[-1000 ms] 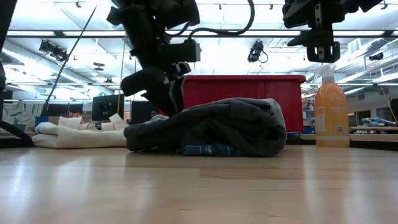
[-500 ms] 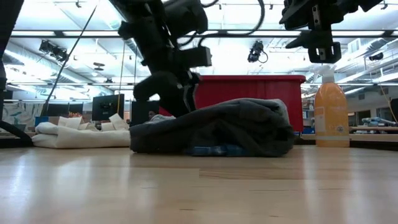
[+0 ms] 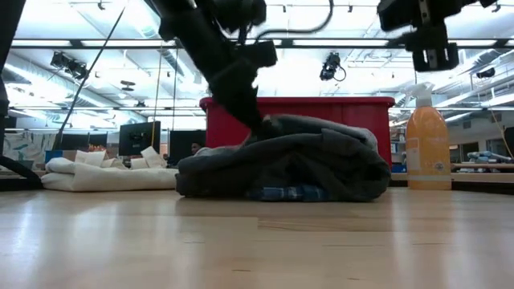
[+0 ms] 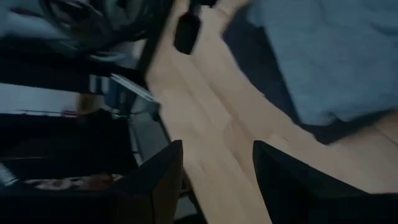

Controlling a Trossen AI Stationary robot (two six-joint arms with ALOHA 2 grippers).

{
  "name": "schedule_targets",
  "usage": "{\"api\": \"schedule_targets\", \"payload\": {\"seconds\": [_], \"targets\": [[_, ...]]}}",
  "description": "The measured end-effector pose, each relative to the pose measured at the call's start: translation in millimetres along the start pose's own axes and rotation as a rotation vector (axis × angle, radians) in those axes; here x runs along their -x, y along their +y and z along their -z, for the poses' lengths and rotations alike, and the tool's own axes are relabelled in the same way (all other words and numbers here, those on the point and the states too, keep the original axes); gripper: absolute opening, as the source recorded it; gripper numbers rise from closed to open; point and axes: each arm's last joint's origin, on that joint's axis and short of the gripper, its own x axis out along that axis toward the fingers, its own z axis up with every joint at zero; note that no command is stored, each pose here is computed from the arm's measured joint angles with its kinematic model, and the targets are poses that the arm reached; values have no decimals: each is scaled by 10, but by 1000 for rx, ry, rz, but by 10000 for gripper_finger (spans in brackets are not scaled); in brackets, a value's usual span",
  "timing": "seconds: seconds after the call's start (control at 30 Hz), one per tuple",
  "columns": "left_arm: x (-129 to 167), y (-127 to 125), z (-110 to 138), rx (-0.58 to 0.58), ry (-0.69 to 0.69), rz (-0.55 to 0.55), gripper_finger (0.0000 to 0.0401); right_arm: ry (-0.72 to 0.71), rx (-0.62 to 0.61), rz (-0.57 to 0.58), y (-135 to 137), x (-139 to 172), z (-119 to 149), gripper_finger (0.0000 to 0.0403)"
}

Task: Fold Laundry from Bin
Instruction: Put the light gray t-shirt into the red organizer bin

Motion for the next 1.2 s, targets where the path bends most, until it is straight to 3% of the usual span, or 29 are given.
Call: {"api": "schedule_targets", "payload": {"seconds": [0.13, 0.33, 0.63, 0.8, 1.07, 1.2], "targets": [[111, 108, -68, 92, -58, -19, 4, -18, 16, -83, 90, 15, 4, 201], [134, 183, -99, 127, -92, -31, 4, -101, 21, 28, 43, -216, -10, 208], [141, 131, -103, 110, -94, 17, 26, -90, 57, 51, 13, -431, -45, 265], [161, 21, -109, 78, -95, 37, 95, -121, 30, 42, 1, -364, -117, 284], [173, -229, -104, -121, -96, 49, 261, -158, 16, 23, 2, -277, -181, 288], [61, -257, -50, -167, -51, 33, 295, -148, 7, 2, 16, -279, -182, 288]]}}
